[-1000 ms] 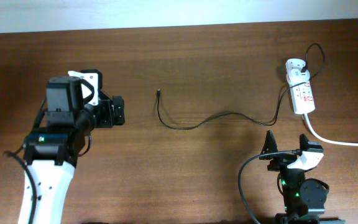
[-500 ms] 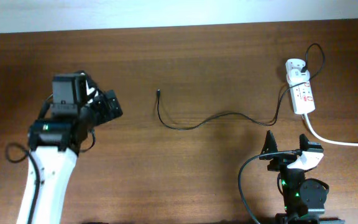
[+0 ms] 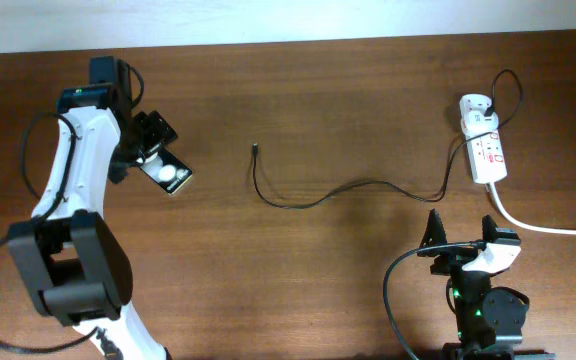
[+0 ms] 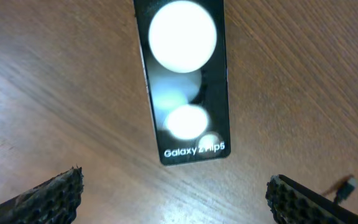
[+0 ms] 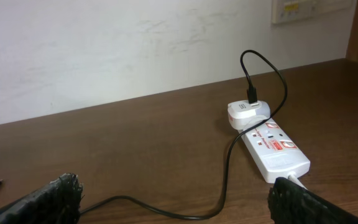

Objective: Plug charger to phone and switch on socket
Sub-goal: 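Move the left gripper to the black phone and grasp it, then lift the phone with the left gripper and raise it upright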

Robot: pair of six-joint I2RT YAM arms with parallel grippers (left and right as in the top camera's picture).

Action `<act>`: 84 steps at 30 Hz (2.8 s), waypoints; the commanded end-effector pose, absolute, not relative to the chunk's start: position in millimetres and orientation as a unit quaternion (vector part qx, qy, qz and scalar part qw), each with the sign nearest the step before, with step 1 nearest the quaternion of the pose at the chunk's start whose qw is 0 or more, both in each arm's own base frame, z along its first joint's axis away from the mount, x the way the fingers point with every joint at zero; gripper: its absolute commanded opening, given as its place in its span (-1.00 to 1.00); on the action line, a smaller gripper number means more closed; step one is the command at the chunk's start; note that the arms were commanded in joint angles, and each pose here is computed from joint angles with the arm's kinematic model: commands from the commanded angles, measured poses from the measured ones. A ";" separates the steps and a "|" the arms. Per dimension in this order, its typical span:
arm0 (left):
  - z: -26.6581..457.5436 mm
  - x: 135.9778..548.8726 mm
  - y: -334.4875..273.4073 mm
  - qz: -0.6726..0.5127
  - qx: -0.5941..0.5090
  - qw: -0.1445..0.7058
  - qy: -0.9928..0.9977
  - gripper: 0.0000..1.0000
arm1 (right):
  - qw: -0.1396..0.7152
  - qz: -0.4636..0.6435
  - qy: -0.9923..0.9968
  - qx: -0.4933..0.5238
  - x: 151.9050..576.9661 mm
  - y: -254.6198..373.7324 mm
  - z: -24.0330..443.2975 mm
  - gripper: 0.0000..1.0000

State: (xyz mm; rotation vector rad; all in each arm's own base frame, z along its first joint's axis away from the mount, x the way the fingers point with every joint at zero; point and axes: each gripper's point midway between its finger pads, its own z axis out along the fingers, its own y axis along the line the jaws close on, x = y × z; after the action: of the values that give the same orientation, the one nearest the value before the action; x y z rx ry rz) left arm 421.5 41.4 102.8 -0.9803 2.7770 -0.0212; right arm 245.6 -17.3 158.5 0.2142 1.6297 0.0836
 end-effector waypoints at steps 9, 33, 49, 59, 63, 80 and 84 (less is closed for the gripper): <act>21.2 445.7 41.0 -0.006 -0.363 0.058 0.930 0.98 | 0.678 0.035 0.727 0.099 245.4 -18.0 156.0 0.97; -21.6 465.0 49.9 0.009 -0.374 0.076 0.924 0.99 | 0.678 0.035 0.727 0.099 245.4 -18.0 156.0 0.97; -45.5 440.4 45.8 0.022 -0.367 0.017 0.930 0.70 | 0.678 0.035 0.727 0.099 245.4 -18.0 156.0 0.97; -46.1 435.1 45.3 0.025 -0.360 0.006 0.932 0.47 | 0.678 0.035 0.727 0.099 245.4 -18.0 156.0 0.97; -46.1 433.4 44.4 0.024 -0.361 0.002 0.932 0.36 | 0.678 0.035 0.727 0.099 245.4 -18.0 156.0 0.97; -10.8 458.7 -10.5 -0.048 -0.325 0.002 0.944 -0.46 | 0.678 0.035 0.727 0.099 245.4 -18.0 156.0 0.97; -0.5 462.2 -53.7 -0.051 -0.281 0.007 0.958 -0.55 | 0.678 0.035 0.727 0.099 245.4 -18.0 156.0 0.97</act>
State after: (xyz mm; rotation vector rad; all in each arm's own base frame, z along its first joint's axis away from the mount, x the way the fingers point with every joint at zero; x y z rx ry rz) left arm 460.7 -16.8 3.3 -0.9578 2.9459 -0.0867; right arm 245.6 -17.3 158.5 0.2142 1.6297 0.0836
